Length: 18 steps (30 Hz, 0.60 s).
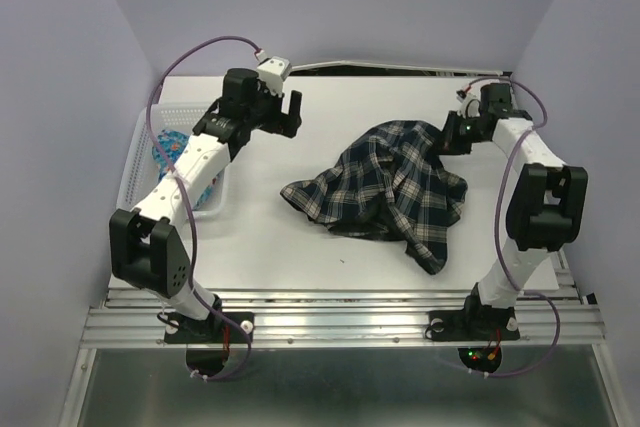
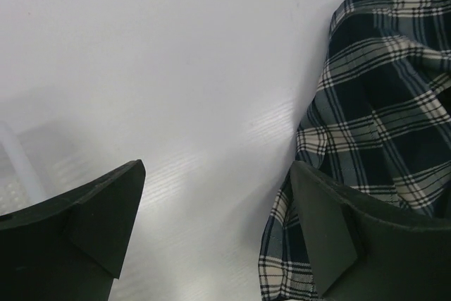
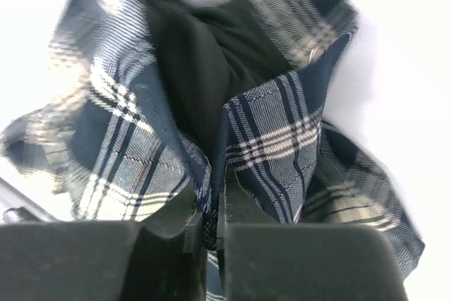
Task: Fold and stack the skirts
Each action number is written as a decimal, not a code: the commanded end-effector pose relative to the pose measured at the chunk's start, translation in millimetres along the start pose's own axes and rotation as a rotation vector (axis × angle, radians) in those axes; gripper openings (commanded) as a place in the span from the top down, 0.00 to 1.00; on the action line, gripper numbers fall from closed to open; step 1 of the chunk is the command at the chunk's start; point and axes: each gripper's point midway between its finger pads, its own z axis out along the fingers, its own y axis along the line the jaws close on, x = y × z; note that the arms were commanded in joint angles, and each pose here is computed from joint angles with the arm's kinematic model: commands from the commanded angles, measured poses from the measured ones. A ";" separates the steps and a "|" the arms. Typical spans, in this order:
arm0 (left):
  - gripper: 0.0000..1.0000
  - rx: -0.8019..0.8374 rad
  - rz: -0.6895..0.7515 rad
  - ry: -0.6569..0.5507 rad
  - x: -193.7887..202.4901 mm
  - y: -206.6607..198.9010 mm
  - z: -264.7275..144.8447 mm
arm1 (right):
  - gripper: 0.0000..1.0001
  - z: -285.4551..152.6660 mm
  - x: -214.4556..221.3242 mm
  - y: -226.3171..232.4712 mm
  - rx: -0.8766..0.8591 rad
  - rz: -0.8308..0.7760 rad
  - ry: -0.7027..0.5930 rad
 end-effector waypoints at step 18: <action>0.12 0.361 0.143 -0.142 -12.3 -34.5 -38.9 | 0.99 -91.6 143.0 35.1 -0.054 -1.608 0.272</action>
